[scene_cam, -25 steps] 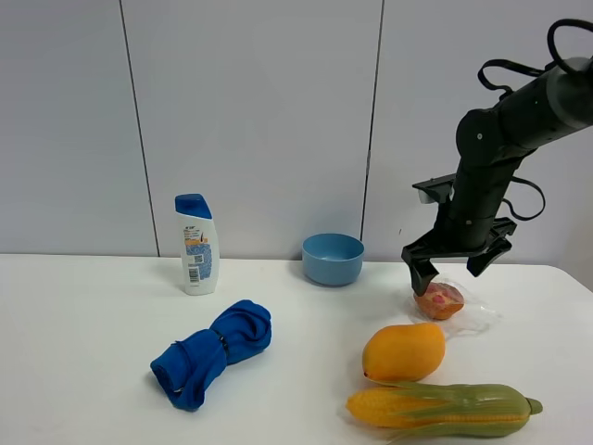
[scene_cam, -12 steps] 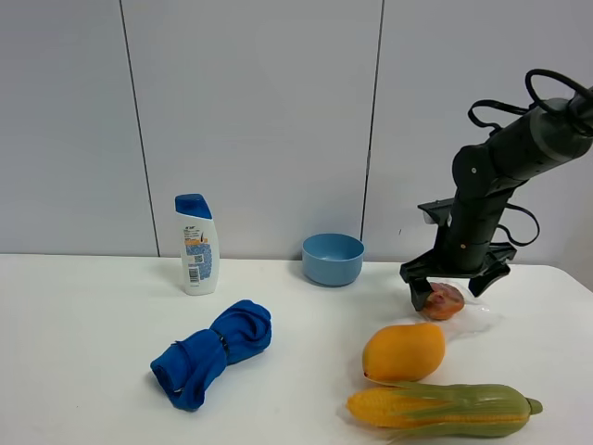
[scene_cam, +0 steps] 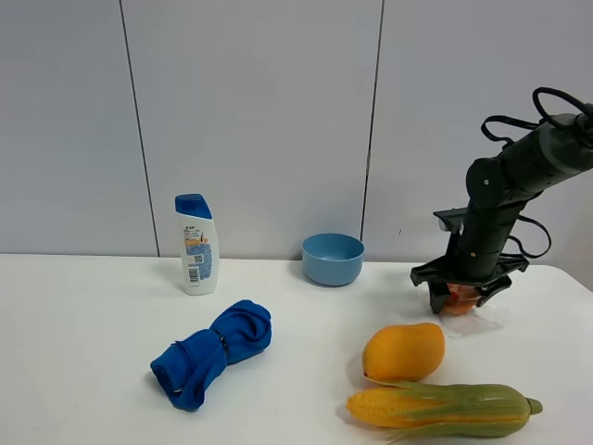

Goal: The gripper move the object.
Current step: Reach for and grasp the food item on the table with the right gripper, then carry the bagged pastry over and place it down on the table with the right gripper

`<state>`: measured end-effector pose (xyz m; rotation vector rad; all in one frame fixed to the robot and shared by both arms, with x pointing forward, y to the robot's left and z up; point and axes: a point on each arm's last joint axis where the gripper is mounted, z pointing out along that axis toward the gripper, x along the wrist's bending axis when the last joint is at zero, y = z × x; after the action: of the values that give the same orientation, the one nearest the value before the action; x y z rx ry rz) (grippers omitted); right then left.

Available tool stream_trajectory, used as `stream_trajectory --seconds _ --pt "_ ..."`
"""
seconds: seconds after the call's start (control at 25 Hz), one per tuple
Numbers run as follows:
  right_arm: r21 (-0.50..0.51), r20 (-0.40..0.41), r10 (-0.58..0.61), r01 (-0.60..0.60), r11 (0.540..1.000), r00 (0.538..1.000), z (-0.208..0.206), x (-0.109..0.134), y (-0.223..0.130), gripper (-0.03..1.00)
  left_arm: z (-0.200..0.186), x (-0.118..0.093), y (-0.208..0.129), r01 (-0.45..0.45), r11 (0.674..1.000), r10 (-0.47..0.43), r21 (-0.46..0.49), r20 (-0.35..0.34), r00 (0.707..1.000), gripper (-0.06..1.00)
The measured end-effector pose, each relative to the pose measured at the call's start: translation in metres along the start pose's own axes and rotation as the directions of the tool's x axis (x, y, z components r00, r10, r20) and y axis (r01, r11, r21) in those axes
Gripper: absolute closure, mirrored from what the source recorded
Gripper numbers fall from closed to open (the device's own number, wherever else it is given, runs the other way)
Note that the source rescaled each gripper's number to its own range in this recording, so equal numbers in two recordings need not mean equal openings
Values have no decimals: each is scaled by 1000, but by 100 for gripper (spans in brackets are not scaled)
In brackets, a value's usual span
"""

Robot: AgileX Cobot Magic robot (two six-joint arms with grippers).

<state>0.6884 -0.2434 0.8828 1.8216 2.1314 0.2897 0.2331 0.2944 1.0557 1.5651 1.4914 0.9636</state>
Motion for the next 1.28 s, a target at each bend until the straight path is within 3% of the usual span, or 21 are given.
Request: stream_trajectory --seconds 0.04,0.08,0.28,0.56,0.8,1.0,1.28 --pt "0 -5 10 -10 1000 1000 0 0 0 93 0 0 0 0 1000 0 0 0 1000 -6" --pt "1 -12 27 -27 1000 1000 0 1 0 97 0 0 0 0 1000 0 0 0 1000 -6" --pt "12 -39 81 -80 997 996 -10 3 1 97 0 0 0 0 1000 0 0 0 1000 -6" --pt "-139 -63 -78 69 988 995 -88 18 21 97 0 0 0 0 1000 0 0 0 1000 -6" --pt "-334 -140 -181 126 934 973 -164 63 29 97 0 0 0 0 1000 0 0 0 1000 -6" --pt "-399 -181 -270 180 899 946 -185 104 24 97 0 0 0 0 1000 0 0 0 1000 -6" --pt "-515 -202 -506 348 783 839 -208 188 2 97 0 0 0 0 1000 0 0 0 1000 -6"
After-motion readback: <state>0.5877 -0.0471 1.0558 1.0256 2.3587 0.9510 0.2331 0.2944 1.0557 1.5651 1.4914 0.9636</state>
